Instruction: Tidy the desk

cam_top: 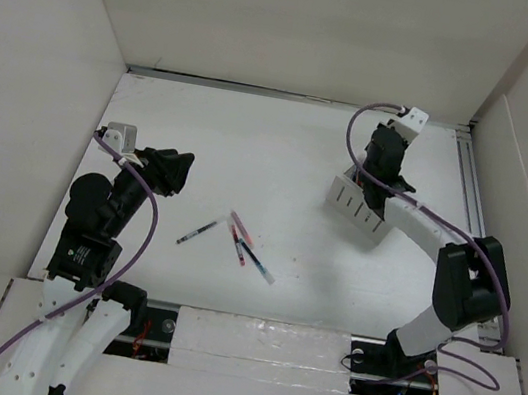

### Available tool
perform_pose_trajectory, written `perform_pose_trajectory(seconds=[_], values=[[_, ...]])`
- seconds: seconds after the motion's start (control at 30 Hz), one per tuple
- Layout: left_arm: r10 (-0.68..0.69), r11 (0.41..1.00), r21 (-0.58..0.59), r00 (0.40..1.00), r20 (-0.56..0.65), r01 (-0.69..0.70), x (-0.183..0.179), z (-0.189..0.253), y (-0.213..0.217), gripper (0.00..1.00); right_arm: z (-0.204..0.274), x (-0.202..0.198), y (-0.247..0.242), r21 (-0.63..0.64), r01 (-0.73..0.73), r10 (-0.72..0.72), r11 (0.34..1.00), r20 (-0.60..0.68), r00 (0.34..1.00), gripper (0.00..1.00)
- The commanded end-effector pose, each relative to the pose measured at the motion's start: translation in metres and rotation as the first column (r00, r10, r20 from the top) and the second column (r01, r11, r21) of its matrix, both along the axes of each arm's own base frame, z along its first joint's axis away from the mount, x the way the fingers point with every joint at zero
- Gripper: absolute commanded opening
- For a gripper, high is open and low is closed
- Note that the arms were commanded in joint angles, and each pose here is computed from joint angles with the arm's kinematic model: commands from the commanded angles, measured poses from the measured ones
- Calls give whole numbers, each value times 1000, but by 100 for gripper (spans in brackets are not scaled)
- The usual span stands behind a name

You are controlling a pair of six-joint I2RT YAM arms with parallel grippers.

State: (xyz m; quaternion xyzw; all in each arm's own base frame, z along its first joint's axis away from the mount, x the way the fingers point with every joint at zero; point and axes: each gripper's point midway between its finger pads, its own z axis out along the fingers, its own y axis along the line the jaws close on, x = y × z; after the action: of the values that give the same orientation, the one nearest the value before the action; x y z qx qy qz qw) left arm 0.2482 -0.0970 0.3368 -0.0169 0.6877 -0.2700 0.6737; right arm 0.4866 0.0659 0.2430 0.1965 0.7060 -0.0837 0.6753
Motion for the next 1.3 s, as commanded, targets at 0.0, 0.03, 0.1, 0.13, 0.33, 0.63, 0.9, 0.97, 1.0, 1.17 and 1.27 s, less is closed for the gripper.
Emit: perform_pose_trajectory(seconds=[0.0,0.03,0.1,0.13,0.33,0.63,0.9,0.97,1.0,1.17,1.27], values=[[4,1000,-5,996,84,-3,-3,26,2,41,13,-11,8,-1,31,-31,1000,72,997,10],[5,1000,-5,996,87,-5,-3,27,2,41,11,-16,16,-5,19,-19,1000,74,997,13],[5,1000,-5,997,79,-5,-2,25,2,41,2,-24,20,-11,13,-12,1000,64,998,21],[-4,1000,-4,997,78,4,-2,25,0,41,1,-26,20,-8,11,-11,1000,67,998,23],[-6,1000,-4,997,73,6,-1,24,0,41,18,-52,46,59,-82,78,995,75,994,45],[5,1000,-7,997,72,-4,1,23,1,41,-31,-116,231,245,-759,792,604,-73,606,0],[2,1000,-5,998,68,-1,1,23,1,41,-102,-142,312,269,-827,856,494,-314,410,35],[-2,1000,-6,998,67,2,0,22,0,41,-114,-146,332,258,-837,857,482,-341,387,39],[-3,1000,-5,997,71,3,-1,23,0,41,-124,-149,333,257,-835,846,487,-378,377,40],[-6,1000,-5,997,72,6,-1,24,0,41,-158,-155,344,243,-824,802,511,-480,356,39],[-3,1000,-9,997,78,4,-1,24,0,41,-166,-160,349,252,-829,804,499,-492,334,38]])
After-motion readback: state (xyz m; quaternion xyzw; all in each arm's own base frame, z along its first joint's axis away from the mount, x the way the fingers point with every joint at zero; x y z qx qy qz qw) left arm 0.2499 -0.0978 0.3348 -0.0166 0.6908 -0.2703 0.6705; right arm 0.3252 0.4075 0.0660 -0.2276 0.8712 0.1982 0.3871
